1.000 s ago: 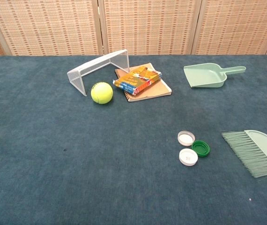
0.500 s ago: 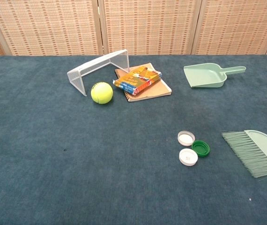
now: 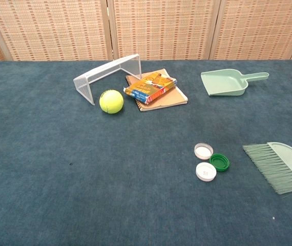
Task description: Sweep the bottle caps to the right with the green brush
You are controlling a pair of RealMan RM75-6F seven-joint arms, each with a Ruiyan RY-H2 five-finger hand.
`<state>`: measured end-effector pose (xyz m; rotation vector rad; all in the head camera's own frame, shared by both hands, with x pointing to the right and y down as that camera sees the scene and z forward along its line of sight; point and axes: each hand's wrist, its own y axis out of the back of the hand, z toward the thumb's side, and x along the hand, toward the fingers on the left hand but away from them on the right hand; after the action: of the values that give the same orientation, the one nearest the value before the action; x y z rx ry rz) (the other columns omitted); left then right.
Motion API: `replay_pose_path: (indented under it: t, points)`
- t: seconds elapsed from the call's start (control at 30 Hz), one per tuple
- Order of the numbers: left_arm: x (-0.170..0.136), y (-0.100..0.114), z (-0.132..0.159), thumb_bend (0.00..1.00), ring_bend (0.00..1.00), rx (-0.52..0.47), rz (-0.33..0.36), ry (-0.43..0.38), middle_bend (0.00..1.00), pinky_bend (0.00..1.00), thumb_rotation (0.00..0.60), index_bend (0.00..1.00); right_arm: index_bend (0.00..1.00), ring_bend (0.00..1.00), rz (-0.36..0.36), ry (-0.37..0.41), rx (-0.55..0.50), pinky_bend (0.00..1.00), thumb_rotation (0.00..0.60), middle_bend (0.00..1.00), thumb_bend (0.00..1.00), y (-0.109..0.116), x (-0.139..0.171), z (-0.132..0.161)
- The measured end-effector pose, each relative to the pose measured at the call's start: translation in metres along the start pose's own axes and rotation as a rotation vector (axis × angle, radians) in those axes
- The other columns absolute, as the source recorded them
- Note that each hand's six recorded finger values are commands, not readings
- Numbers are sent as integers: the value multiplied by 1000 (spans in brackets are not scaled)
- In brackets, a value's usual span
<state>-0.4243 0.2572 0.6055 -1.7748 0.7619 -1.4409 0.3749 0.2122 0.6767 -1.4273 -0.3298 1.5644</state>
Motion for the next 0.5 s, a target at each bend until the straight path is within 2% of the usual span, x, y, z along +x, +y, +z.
replay_pose_path:
  t: [0.27,0.5]
  points:
    - [2,-2,-3,460,0,3,-5,11,0,72,600,0,313,0,49,3,57,0,600,239,228,-22,-10,-1]
    - [3,-4,-4,461,0,4,-11,15,0,72,600,0,374,30,64,7,42,0,600,285,241,-32,-13,3]
